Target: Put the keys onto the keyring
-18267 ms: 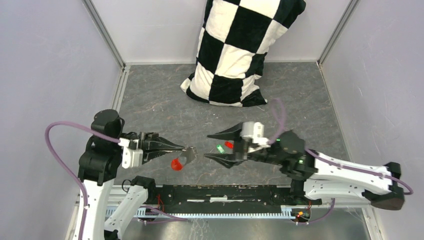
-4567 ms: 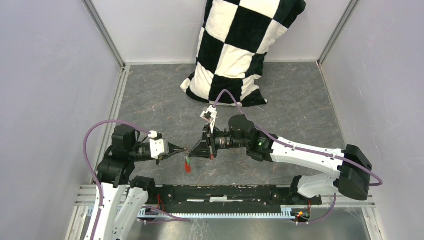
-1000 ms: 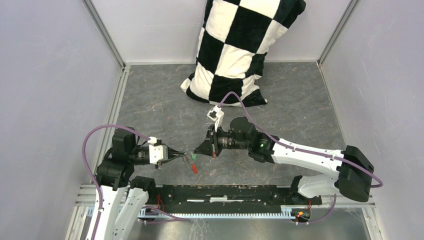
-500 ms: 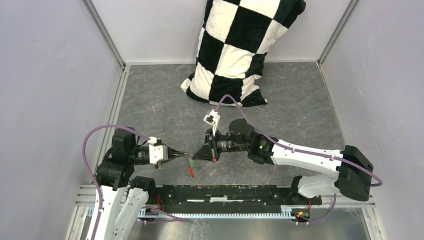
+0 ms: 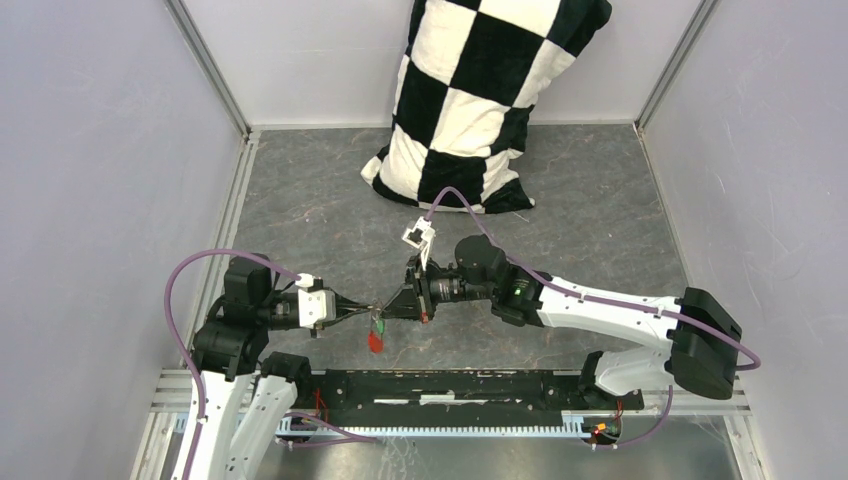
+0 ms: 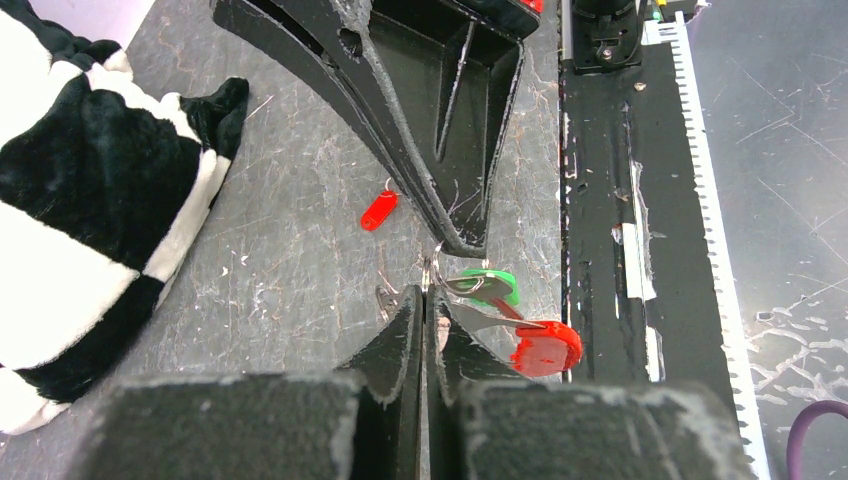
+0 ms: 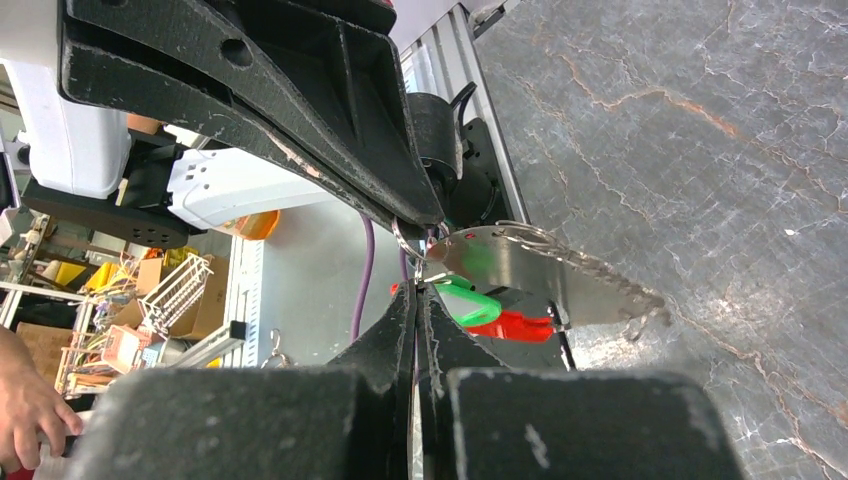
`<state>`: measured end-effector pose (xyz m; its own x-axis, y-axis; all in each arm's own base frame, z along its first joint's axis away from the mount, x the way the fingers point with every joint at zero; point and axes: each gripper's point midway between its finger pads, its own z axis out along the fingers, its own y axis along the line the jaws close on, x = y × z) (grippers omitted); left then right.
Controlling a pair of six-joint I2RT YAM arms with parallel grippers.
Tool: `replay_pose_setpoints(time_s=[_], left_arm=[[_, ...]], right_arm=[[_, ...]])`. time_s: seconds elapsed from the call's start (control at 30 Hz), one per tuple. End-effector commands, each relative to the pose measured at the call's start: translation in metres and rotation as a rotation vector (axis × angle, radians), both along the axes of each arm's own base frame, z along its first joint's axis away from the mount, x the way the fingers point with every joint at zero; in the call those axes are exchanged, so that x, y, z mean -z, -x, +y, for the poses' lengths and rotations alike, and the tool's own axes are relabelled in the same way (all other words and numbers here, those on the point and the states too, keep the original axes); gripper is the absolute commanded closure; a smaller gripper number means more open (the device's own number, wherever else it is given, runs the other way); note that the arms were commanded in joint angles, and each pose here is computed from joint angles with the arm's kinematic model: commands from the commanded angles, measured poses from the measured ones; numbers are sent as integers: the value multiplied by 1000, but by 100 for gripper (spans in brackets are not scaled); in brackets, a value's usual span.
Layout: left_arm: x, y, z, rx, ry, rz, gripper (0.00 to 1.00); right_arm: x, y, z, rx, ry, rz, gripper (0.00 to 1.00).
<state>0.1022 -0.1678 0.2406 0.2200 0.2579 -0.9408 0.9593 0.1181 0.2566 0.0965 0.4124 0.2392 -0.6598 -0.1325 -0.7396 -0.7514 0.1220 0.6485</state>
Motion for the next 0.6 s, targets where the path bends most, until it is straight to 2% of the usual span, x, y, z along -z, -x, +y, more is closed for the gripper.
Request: replay_pose_setpoints(time_s=[0.0,0.57], left_arm=[[-10,-2,-2,17,17,-54,98],[-11,1,-2,16,21,-63,98]], right_arm=[[-29,-3,10,-6,-84,-36,100],[-20,-14,8,51,-50,-18,100]])
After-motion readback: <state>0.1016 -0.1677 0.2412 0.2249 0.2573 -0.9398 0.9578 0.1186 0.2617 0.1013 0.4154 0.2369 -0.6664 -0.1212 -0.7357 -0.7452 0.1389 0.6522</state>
